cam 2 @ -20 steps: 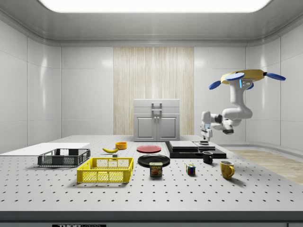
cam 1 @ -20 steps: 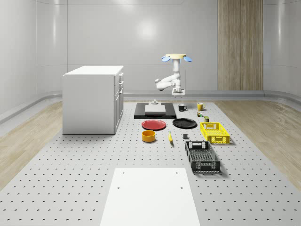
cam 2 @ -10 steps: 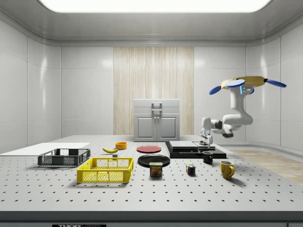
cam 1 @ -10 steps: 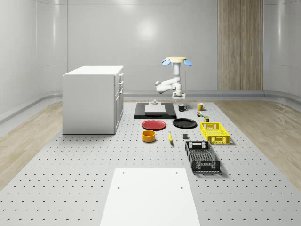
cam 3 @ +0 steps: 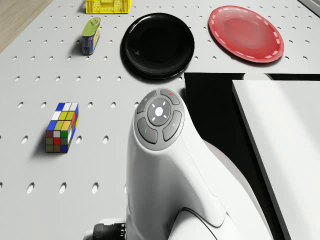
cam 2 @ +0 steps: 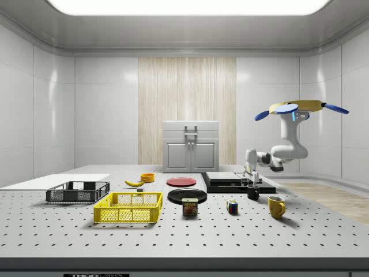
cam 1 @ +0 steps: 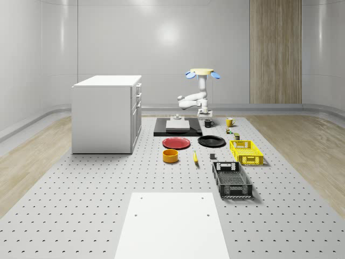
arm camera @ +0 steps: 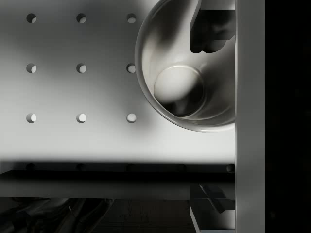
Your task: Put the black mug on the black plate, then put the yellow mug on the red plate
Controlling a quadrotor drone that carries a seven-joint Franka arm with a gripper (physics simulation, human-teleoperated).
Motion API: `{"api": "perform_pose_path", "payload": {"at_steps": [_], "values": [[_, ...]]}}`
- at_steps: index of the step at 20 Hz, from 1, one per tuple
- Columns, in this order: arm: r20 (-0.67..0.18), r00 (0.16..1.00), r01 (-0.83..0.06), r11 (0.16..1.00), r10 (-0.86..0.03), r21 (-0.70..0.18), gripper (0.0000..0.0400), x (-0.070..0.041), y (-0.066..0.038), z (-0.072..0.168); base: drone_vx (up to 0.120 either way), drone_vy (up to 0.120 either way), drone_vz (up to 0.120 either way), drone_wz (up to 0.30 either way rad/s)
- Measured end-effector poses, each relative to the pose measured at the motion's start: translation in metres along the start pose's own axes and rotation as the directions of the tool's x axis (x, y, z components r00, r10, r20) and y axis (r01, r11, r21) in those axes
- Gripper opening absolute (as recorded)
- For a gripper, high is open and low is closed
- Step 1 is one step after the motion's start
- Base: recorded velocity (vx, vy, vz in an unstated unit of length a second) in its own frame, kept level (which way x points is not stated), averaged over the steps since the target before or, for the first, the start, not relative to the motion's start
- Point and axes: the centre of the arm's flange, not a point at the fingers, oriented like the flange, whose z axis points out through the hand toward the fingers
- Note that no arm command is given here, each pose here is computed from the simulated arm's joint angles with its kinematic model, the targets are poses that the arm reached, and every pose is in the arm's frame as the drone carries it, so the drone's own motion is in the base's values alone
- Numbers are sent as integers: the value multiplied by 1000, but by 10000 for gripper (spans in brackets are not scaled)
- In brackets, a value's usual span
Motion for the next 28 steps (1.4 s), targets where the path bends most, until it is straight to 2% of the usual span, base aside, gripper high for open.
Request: {"api": "perform_pose_path", "payload": {"at_steps": [12,28], "values": [[0,1000,0,1000,0,0,400,6,-6,14,0,0,0,0],[0,1000,0,1000,0,0,400,12,-1,18,0,0,0,0]]}}
